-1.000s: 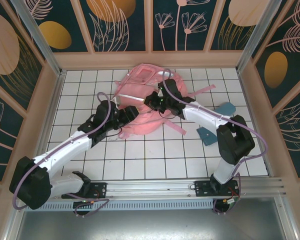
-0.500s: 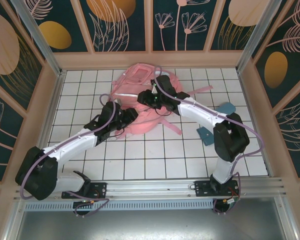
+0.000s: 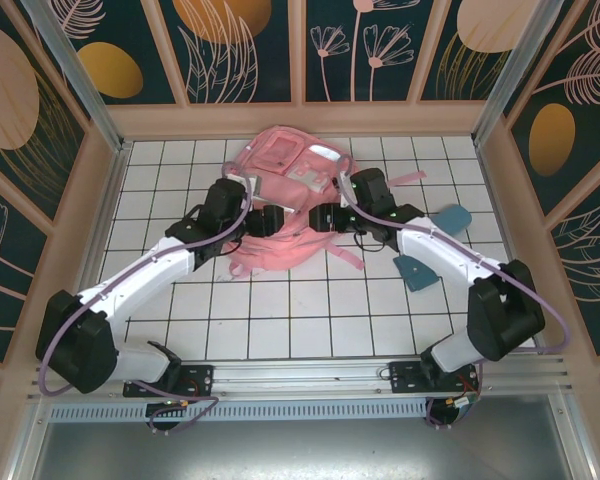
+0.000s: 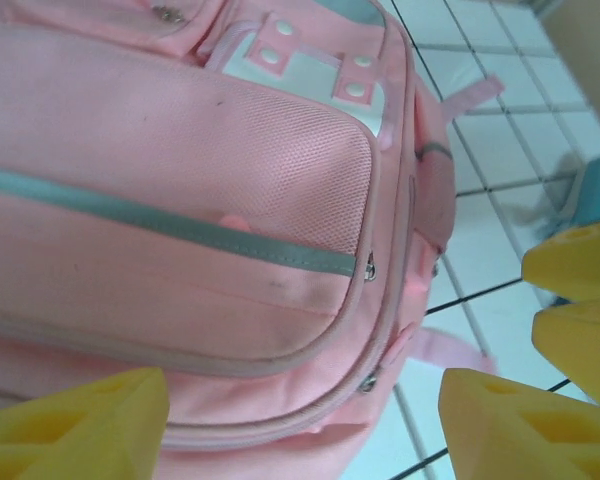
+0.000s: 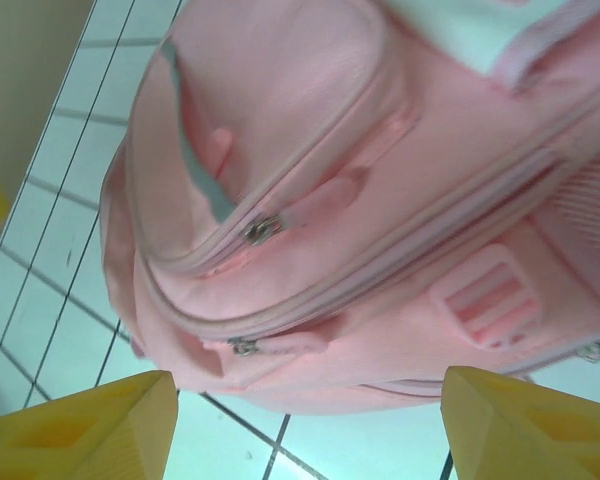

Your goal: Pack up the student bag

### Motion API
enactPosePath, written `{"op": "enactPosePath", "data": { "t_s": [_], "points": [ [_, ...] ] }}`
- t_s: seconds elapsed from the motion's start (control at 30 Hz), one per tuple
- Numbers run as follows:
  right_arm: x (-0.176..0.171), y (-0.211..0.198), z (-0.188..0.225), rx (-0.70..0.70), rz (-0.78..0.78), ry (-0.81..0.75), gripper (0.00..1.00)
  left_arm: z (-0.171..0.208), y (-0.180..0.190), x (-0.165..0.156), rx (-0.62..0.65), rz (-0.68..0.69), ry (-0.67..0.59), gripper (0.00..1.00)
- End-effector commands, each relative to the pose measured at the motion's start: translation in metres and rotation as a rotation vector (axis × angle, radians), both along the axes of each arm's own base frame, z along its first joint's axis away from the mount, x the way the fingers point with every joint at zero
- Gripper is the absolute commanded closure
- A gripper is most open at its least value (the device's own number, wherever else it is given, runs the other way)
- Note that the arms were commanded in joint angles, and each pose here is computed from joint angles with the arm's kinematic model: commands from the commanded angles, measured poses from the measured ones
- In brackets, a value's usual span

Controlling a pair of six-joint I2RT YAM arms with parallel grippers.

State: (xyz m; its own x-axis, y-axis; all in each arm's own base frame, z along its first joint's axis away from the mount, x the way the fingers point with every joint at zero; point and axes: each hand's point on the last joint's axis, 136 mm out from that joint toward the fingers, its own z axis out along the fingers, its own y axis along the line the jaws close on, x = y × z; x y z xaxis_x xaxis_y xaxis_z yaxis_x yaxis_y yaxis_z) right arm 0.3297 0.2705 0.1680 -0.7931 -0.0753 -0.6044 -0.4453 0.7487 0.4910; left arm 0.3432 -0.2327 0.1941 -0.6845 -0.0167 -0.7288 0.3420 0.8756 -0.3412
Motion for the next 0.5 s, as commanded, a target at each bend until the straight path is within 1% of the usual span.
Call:
{"op": "enactPosePath", "data": {
  "t_s": [0.0,0.07,0.13,0.3,0.4,0.47],
  "points": [
    [-0.012,0.024,-0.01,0.024,0.221,-0.042,0.31,-0.014,0.01,0.006,0.271,-0.142,-0.08,0.24],
    [-0.011,0.032,-0.011,0.028,0.267,-0.058,0.33,-0.017,0.011,0.013,0.316,-0.153,-0.096,0.23],
    [-0.007,0.037,-0.014,0.009,0.278,-0.065,0.34,-0.017,0.015,0.021,0.347,-0.116,-0.102,0.23],
    [0.009,0.036,-0.025,-0.041,0.26,-0.063,0.34,-0.016,0.018,0.032,0.344,-0.067,-0.095,0.23],
    [0.008,0.04,-0.029,-0.04,0.291,-0.048,0.4,-0.015,0.024,0.037,0.325,-0.031,-0.088,0.23],
    [0.005,0.042,-0.035,-0.044,0.313,-0.028,0.46,-0.014,0.026,0.038,0.316,-0.017,-0.082,0.23]
  ]
}}
